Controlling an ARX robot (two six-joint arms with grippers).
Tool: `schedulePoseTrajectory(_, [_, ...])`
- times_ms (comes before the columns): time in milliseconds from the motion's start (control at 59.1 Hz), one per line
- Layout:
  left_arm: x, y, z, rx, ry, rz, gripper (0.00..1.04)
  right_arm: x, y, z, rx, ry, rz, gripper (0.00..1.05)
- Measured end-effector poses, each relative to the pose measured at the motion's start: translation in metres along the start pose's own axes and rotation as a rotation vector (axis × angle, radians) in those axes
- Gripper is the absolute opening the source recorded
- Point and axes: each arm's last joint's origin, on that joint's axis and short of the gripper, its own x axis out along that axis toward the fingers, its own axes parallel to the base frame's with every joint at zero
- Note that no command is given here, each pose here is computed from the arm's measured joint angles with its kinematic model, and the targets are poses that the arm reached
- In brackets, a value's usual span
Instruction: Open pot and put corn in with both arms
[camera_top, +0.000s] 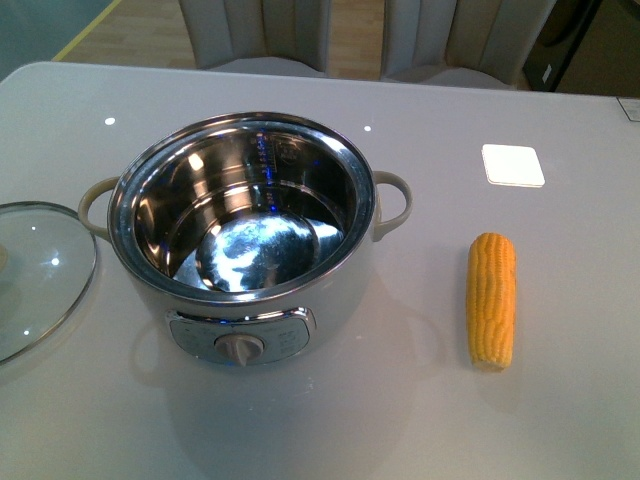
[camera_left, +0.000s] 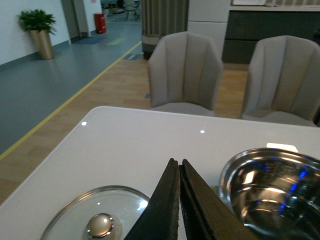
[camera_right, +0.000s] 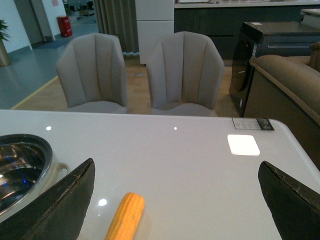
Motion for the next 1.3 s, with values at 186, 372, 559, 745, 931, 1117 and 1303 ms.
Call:
schedulePoseTrajectory(186, [-0.010,0.000,0.004,0.000,-0.013,0.000,0.04,0.000,0.000,0.000,0.000,0.000,0.000,0.96])
schedulePoseTrajectory(372, [-0.016,0.000,0.005,0.000,-0.017,0.000,0.04,0.000,0.000,0.000,0.000,0.000,0.000,0.96])
schedulePoseTrajectory(559, [-0.021,0.000,0.005,0.000,-0.019,0.000,0.03,0.000,0.000,0.000,0.000,0.000,0.000,0.96])
schedulePoseTrajectory(745, [-0.026,0.000,0.005,0.000,-0.020,0.000,0.03,0.000,0.000,0.000,0.000,0.000,0.000,0.96])
schedulePoseTrajectory(931, [-0.030,0.000,0.005,0.000,-0.019,0.000,0.03,0.000,0.000,0.000,0.000,0.000,0.000,0.96])
schedulePoseTrajectory(1117, [-0.041,0.000,0.002,0.000,-0.013,0.000,0.03,0.000,0.000,0.000,0.000,0.000,0.000,0.96])
schedulePoseTrajectory(1303, [-0.041,0.000,0.002,0.000,-0.014,0.000,0.04,0.000,0.000,0.000,0.000,0.000,0.000,0.96])
